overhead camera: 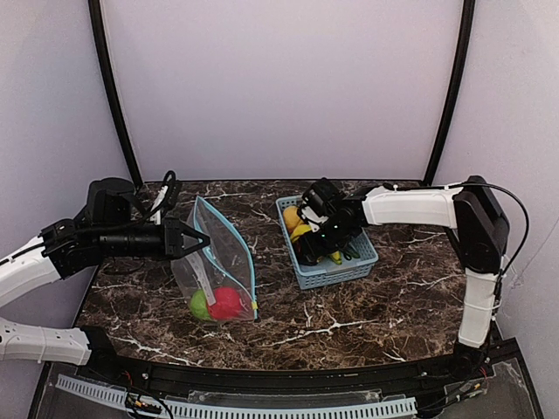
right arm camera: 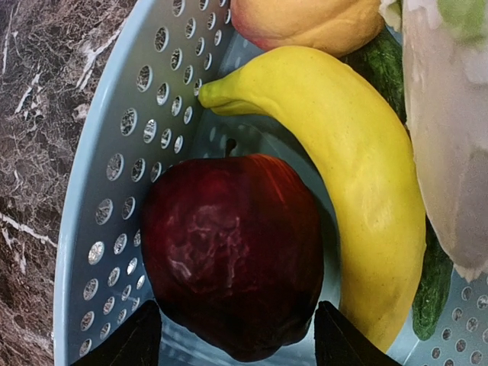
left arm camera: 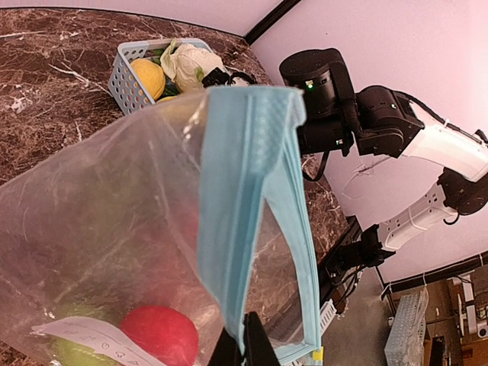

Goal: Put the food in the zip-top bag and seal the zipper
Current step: Pick up the fake fruit from the bin.

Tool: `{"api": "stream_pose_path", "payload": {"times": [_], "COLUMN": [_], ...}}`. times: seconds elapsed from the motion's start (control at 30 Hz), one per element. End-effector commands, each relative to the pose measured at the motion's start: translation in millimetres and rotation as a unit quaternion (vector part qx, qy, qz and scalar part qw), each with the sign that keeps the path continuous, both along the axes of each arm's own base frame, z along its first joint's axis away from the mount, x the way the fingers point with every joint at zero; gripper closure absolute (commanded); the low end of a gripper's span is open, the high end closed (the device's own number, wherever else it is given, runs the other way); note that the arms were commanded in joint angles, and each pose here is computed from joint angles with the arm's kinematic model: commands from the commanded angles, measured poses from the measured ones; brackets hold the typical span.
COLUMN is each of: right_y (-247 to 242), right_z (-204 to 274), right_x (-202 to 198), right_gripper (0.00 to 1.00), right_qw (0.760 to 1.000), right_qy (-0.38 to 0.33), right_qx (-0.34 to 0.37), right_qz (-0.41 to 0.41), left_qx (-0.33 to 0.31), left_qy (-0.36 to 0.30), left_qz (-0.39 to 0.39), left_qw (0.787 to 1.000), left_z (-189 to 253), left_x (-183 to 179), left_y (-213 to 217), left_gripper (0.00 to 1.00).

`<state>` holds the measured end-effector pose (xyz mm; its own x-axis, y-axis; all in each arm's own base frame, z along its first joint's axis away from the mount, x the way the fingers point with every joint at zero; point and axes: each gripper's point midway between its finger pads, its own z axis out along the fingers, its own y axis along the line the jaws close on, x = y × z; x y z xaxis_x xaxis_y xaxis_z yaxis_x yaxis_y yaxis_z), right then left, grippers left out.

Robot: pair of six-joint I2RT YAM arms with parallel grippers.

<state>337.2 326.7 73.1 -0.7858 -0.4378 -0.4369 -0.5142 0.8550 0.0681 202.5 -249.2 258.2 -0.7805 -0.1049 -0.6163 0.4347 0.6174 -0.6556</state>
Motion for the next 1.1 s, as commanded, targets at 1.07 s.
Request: {"api": "stream_pose_path", "payload": {"times": [1.07], "right_y": [9.4], "right_z": [-0.1], "right_x": [29.5], "right_gripper": [0.45], "right_qw": [0.999], "right_qy": [-0.036], "right_qx": [-0.016], "right_qz": [-0.007], "left_qx": [0.004], "left_qy": [0.006], "left_qz": [0.012], "left_qw": [1.000], "left_z": [-3.5], "left_x": [-6.6], "left_y": [11.3], "left_gripper": [0.99]}}
